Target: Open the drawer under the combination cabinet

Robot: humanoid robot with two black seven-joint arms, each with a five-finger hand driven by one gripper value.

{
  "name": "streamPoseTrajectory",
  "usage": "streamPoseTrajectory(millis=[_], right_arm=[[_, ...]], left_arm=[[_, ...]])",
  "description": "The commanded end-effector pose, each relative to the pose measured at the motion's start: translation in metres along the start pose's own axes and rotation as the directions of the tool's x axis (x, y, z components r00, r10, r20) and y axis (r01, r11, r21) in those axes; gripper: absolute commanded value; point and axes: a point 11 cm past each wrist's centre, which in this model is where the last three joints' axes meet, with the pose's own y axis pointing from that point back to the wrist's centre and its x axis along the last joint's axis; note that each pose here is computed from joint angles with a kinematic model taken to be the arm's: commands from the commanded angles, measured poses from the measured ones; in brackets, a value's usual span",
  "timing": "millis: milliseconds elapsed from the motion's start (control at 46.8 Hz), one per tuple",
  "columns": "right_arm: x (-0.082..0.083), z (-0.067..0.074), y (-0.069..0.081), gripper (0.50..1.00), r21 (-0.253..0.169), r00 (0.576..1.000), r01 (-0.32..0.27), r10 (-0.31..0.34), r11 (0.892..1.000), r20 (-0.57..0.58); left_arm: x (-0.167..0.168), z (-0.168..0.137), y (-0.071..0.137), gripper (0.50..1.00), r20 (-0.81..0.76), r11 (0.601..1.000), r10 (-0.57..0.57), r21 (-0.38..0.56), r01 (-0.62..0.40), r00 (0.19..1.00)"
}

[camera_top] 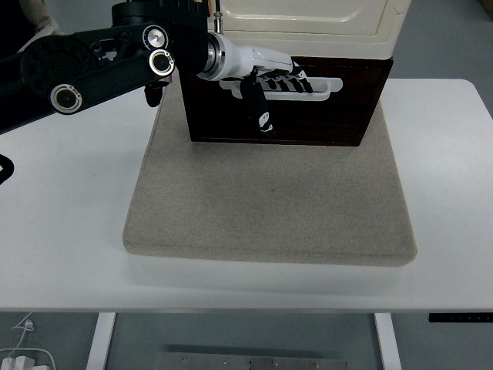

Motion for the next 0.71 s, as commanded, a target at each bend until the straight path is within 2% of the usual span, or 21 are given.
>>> streamPoseTrajectory(millis=[0,684], right_arm=[[0.0,0.0,0.0,0.928,0.0,1.0,0.0,0.0,1.0,0.0],[0.0,0.0,0.0,0.928,0.0,1.0,0.0,0.0,1.0,0.0]], left_arm=[[-0.001,-0.0004,-0.0008,0.945,0.002,1.0,0.0,0.004,0.0,1.0],[-0.0013,-0.0004,-0.0006,0.945,0.003,1.0,0.002,0.003,-0.002,1.0]])
